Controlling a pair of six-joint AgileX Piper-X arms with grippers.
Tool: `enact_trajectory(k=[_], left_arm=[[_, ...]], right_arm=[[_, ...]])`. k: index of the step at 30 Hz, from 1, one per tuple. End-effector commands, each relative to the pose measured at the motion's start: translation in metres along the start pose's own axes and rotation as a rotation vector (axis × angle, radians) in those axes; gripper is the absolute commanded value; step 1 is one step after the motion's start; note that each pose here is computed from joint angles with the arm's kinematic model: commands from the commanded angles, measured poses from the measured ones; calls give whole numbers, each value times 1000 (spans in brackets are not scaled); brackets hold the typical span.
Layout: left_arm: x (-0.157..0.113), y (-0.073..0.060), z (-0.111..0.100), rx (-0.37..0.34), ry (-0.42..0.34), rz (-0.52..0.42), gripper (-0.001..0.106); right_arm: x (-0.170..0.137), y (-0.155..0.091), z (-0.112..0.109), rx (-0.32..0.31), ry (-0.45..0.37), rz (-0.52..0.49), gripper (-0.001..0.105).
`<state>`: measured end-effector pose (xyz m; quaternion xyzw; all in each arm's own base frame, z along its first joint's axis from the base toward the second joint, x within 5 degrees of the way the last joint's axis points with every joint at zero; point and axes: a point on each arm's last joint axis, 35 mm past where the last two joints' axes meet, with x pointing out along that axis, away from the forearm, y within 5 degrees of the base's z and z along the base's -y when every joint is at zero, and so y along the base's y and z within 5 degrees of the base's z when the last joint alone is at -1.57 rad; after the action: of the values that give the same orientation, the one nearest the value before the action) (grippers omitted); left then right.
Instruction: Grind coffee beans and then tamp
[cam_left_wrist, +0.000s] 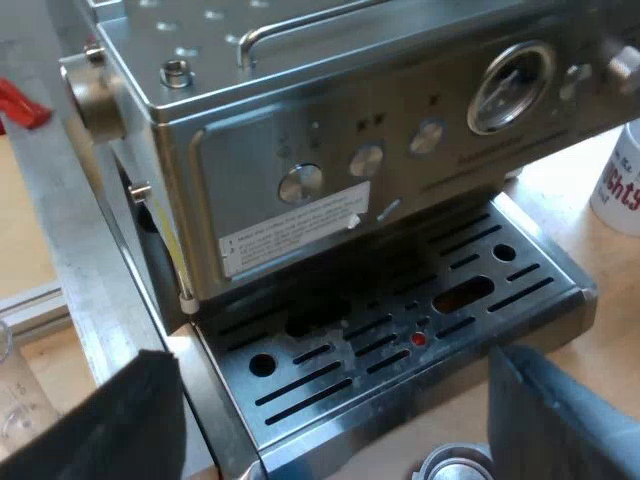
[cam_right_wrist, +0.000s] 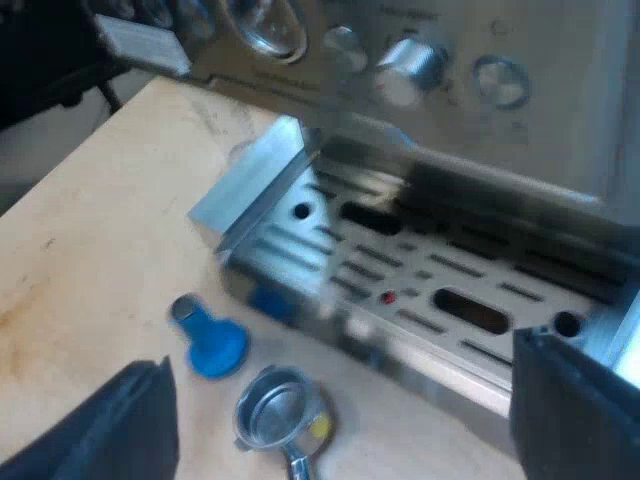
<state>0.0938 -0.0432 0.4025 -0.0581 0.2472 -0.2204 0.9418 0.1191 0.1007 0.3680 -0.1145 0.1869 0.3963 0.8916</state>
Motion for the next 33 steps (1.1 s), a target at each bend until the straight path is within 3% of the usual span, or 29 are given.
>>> enact_trajectory(k=[1,10,11,17,24,27,33], left_arm=[[0,7,4,-65,-24,88,65],[-5,27,3,-150,-21,161,65],[-7,30,1,-164,-18,192,65],[-19,26,-3,-143,-41,227,65],[-40,18,-10,-113,-119,248,65],[-58,11,-16,-68,-184,249,65],[-81,1,-30,-49,-248,243,65]], right_arm=[[-10,-28,-5,84,6,-43,70],[-25,-56,-25,141,86,-132,70],[-31,-63,-35,146,145,-187,70],[-43,-64,-46,125,217,-227,70],[-62,-50,-43,84,178,-312,70],[-72,-42,-41,65,142,-342,70],[-101,-13,-40,-17,33,-430,70]])
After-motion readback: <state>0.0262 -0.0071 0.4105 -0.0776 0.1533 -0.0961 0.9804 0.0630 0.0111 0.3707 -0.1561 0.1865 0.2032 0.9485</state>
